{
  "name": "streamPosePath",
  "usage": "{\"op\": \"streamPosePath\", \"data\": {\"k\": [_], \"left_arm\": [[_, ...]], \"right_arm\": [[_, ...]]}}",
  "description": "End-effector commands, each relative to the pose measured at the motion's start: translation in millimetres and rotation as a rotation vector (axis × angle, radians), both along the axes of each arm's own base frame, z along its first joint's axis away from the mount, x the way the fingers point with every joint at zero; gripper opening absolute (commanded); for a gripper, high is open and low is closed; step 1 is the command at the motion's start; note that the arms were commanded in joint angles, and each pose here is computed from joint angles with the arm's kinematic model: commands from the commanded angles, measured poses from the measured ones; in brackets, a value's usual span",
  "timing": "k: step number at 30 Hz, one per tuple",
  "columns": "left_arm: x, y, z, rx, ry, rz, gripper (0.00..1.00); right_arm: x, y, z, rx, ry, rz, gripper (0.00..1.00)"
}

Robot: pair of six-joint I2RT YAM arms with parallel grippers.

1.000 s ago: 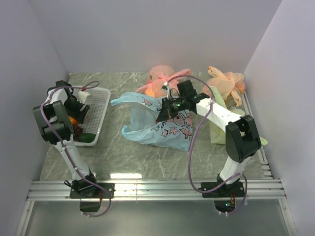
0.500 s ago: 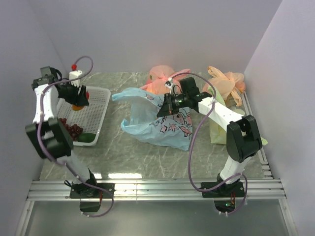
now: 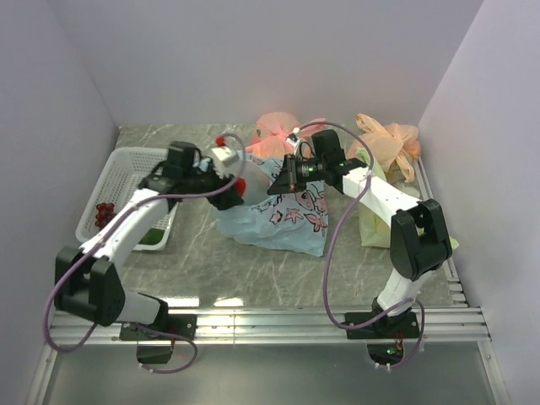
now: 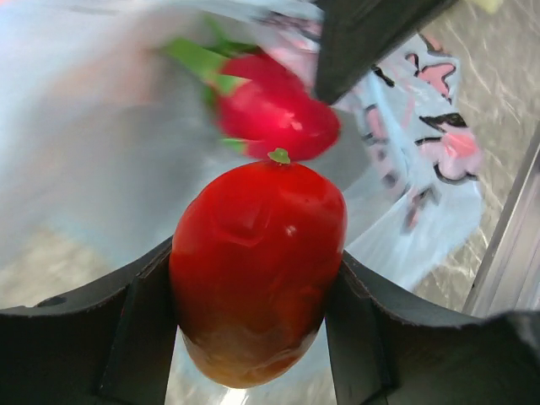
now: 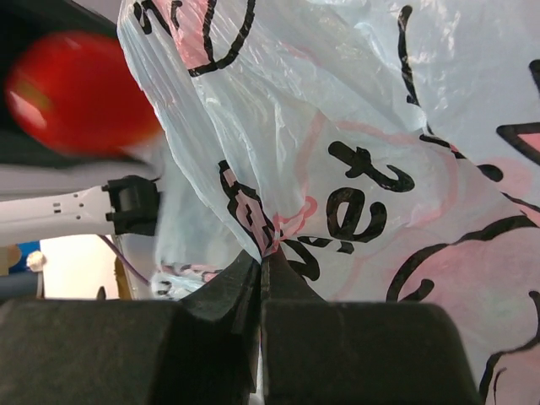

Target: Place the fake fruits into the plastic bag and tie a complex knot

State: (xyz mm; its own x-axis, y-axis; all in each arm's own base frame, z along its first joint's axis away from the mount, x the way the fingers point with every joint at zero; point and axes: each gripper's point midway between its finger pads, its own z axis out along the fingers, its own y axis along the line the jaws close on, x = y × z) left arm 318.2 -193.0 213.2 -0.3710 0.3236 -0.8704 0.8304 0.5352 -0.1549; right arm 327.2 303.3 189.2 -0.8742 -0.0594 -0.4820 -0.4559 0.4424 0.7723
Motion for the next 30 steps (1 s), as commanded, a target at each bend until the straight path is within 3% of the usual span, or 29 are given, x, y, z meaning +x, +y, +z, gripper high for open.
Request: {"op": "streamPosePath", "data": {"k": [1,6,9,11,13,15,16,18,21,24,25,30], "left_arm": [[4.7,-34.3,-23.5,-0.012,0.008,-0.002,0.0],[12.5,-46.8,-50.9,-0.067,0.096,0.076,0.02],[24.8,-59.1,-27.9,-0.178,0.079,0.102,0.03],[14.4,-72.0,-21.8,-0.228,0.115,0.015,0.02],[-2.7,-85.1,-42.6,-0.175,0.23,-0.049,0.01],[-26.8,-93.2,-65.3,-0.136,0.319,-0.126,0.08],[-33.8,-93.6,-72.3,-0.12,0.323,-0.156,0.2],[-55.1,-91.4,-94.1,-0.044,0.369,-0.202,0.3],[-64.4,-80.4,-102.6,0.042,0.333,-0.23,0.59],[-52.2,-73.1,-75.6,0.082,0.198,-0.221,0.95],[-48.5,-68.5,-66.2,0.081,0.172,-0.208,0.99],[-22.8,-39.0,31.9,-0.022,0.0,-0.079,0.99]], "right_arm": [[-1.4,-2.7,27.4,0.057,-0.061,-0.008,0.0],[-6.1,-4.1,28.7,0.072,-0.054,-0.014,0.0],[-12.9,-6.6,24.0,0.067,-0.051,-0.01,0.0],[-14.3,-8.8,20.8,0.066,-0.038,-0.024,0.0],[-12.1,-8.7,23.1,0.075,-0.049,-0.033,0.0],[-8.7,-8.6,26.8,0.086,-0.051,-0.048,0.0],[-8.3,-9.0,26.9,0.087,-0.05,-0.05,0.0],[-9.7,-12.0,22.3,0.072,-0.041,-0.056,0.0],[-18.2,-17.7,8.7,0.044,-0.029,-0.044,0.0],[-28.4,-20.7,-4.9,0.021,-0.026,-0.019,0.0],[-30.2,-21.8,-8.4,0.014,-0.037,-0.009,0.0],[-47.5,-17.7,-22.6,-0.035,-0.066,0.07,0.0]]}}
